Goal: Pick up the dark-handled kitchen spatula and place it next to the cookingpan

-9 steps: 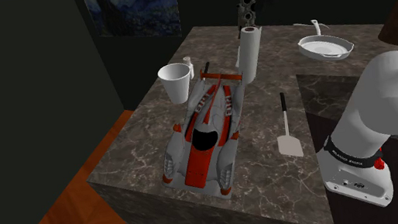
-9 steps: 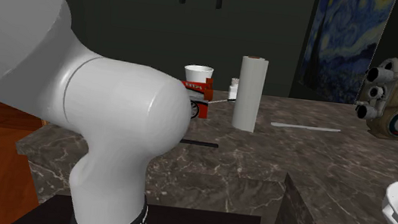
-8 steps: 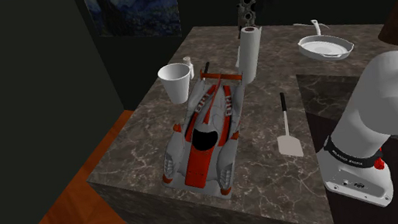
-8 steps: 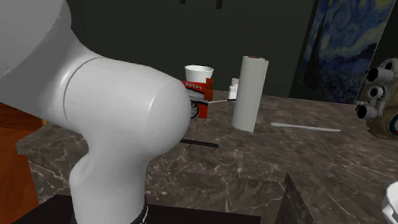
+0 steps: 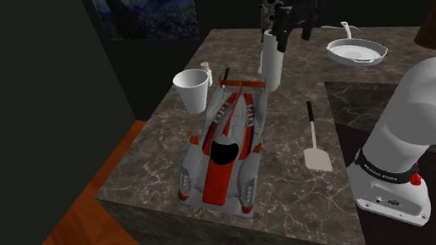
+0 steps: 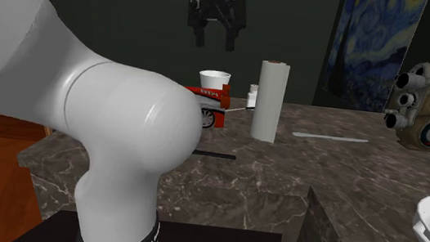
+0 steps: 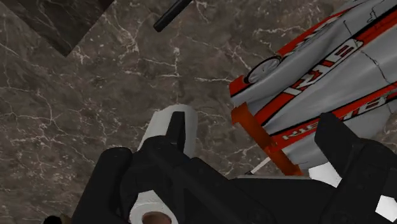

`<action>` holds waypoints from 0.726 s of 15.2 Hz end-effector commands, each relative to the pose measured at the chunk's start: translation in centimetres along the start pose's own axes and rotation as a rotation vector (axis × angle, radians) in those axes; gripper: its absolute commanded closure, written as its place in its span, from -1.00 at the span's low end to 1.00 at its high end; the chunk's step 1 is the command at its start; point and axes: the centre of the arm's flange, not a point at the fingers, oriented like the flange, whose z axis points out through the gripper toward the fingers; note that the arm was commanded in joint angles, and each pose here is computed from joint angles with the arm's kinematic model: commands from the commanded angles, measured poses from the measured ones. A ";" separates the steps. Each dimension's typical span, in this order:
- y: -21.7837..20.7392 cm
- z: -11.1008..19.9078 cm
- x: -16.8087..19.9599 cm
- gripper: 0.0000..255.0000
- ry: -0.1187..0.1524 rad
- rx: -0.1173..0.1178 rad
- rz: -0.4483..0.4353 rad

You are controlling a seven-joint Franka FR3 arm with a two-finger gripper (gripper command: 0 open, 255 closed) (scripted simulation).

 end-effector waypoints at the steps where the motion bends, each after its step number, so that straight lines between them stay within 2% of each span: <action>1: 0.0 2.5 -0.5 -1.00 -0.011 -0.040 0.119; 11: 0.1 14.9 -3.6 -1.00 -0.075 -0.234 0.673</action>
